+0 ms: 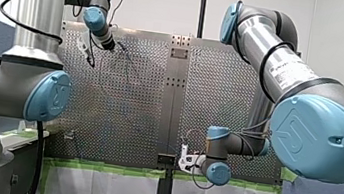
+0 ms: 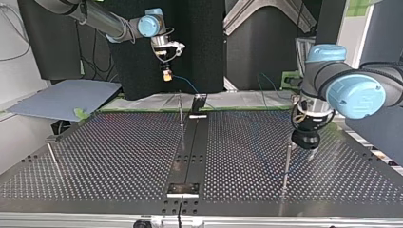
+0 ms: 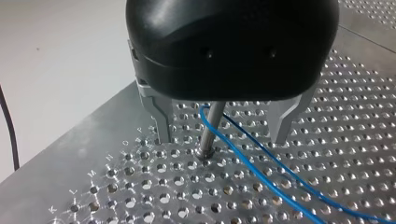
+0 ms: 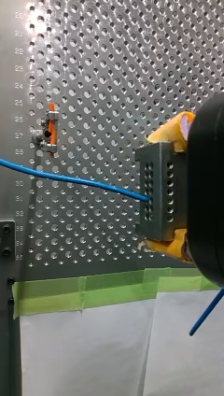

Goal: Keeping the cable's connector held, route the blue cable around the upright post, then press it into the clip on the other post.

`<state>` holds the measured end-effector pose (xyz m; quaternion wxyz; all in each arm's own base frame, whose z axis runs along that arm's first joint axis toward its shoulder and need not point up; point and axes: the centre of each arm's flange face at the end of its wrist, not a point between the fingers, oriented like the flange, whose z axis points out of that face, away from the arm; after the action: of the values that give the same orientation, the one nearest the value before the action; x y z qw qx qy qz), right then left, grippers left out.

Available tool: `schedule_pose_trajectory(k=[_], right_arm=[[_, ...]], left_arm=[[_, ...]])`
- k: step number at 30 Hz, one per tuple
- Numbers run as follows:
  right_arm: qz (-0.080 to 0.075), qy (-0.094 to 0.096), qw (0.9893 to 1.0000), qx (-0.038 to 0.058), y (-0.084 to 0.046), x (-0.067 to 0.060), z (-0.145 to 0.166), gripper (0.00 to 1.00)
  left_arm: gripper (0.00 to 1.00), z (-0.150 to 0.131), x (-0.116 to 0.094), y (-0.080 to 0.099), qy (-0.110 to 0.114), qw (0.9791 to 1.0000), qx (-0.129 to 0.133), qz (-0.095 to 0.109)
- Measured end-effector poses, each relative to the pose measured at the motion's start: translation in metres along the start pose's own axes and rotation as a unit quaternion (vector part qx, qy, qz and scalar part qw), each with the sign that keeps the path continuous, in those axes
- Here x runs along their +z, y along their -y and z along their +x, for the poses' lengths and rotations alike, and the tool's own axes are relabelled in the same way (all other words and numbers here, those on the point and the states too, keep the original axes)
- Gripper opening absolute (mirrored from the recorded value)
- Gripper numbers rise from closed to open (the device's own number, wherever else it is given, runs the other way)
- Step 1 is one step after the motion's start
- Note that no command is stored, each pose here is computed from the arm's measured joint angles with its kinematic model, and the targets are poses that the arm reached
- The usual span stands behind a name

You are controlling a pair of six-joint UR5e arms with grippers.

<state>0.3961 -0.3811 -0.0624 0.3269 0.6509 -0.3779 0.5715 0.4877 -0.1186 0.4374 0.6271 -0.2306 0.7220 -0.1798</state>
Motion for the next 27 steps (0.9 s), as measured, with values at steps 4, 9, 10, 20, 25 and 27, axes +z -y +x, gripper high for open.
schedule_pose_trajectory(k=[4,9,10,20,25,27], right_arm=[[0.0,0.0,1.0,0.0002,0.0,0.0,0.0,0.0],[0.0,0.001,1.0,0.0002,0.0,0.0,0.0,0.0],[0.0,0.001,1.0,0.0002,0.0,0.0,0.0,0.0],[-0.001,0.0,1.0,0.001,-0.001,0.0,0.0,0.0],[0.001,-0.001,1.0,0.0017,-0.001,0.0,0.0,0.0],[0.001,-0.001,1.0,0.0018,-0.001,0.0,0.0,0.0]], left_arm=[[1.0,-0.004,-0.007,0.001,0.006,1.0,0.003,-0.002],[1.0,-0.014,-0.02,0.007,0.019,0.9998,0.011,-0.004],[1.0,-0.017,-0.024,0.008,0.021,0.9996,0.015,-0.006],[1.0,-0.033,-0.062,0.026,0.034,0.9981,0.051,-0.013],[1.0,-0.042,-0.082,0.039,0.044,0.9964,0.072,0.003],[1.0,-0.044,-0.089,0.045,0.046,0.9956,0.081,0.014]])
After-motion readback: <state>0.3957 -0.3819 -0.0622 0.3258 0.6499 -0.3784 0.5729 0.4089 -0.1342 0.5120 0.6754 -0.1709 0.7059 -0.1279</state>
